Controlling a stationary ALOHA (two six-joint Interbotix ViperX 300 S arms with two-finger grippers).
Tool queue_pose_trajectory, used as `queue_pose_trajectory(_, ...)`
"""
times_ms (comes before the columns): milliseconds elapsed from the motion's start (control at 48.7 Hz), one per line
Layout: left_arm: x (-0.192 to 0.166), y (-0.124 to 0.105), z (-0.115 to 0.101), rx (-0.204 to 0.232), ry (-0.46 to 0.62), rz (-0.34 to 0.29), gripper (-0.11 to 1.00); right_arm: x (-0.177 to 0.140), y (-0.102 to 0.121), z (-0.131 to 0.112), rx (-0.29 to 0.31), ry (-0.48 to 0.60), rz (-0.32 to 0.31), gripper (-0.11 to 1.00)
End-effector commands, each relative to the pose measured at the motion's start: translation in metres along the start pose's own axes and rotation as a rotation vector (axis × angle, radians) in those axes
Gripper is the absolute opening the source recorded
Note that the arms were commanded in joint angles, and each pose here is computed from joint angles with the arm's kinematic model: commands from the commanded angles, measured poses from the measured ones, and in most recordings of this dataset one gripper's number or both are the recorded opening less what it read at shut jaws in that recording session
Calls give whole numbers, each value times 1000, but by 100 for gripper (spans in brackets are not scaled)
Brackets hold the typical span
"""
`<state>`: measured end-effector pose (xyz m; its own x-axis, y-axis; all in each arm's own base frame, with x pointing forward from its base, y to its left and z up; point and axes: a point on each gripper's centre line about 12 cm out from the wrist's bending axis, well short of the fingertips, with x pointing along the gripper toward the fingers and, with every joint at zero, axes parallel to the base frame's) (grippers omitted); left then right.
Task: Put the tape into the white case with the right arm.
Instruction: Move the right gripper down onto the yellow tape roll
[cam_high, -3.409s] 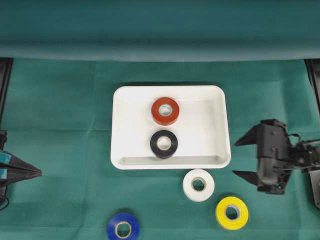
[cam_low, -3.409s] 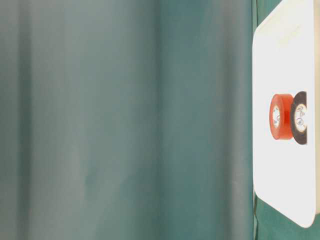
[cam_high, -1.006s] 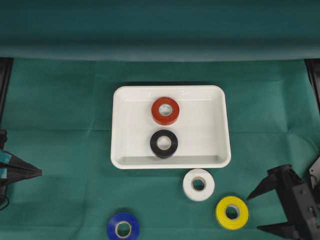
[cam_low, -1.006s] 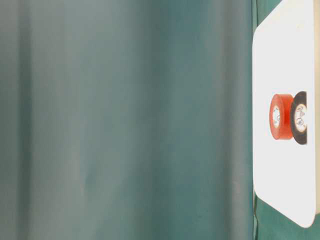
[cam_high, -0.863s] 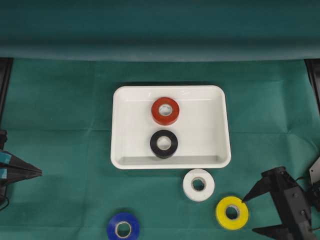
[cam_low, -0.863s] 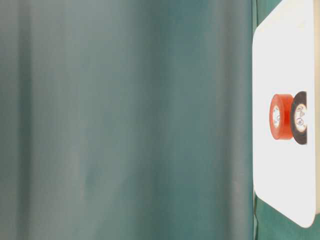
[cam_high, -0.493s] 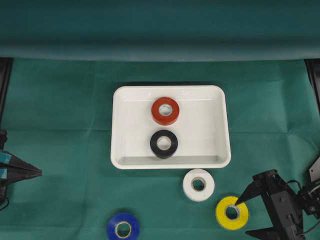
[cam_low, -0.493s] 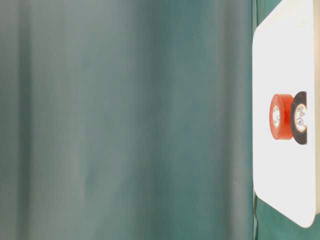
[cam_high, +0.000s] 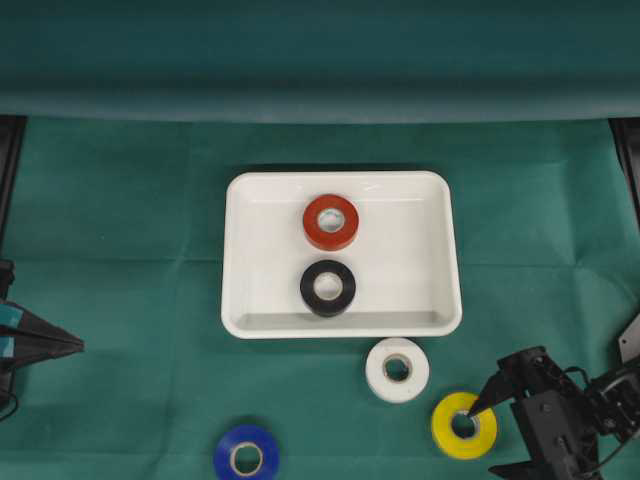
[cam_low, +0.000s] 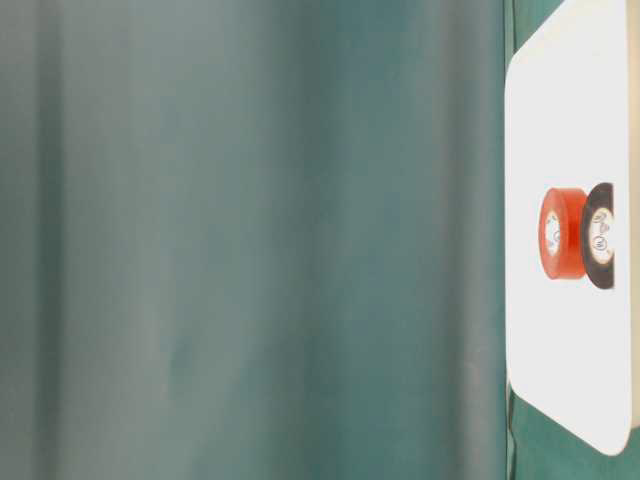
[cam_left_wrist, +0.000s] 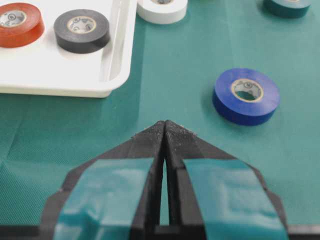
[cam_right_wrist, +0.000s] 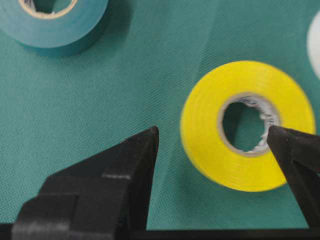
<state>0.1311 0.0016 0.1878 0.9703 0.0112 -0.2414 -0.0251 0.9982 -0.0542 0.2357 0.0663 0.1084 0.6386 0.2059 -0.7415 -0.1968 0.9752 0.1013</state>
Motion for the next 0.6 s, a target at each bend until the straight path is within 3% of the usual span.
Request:
queue_pose_trajectory(0,0,0,5,-2,-12,1,0,5,3,6,-5,-16,19,70)
queue_pose_trajectory(575,0,0,5,-2,-14,1,0,30,3,10,-4,43,11,66)
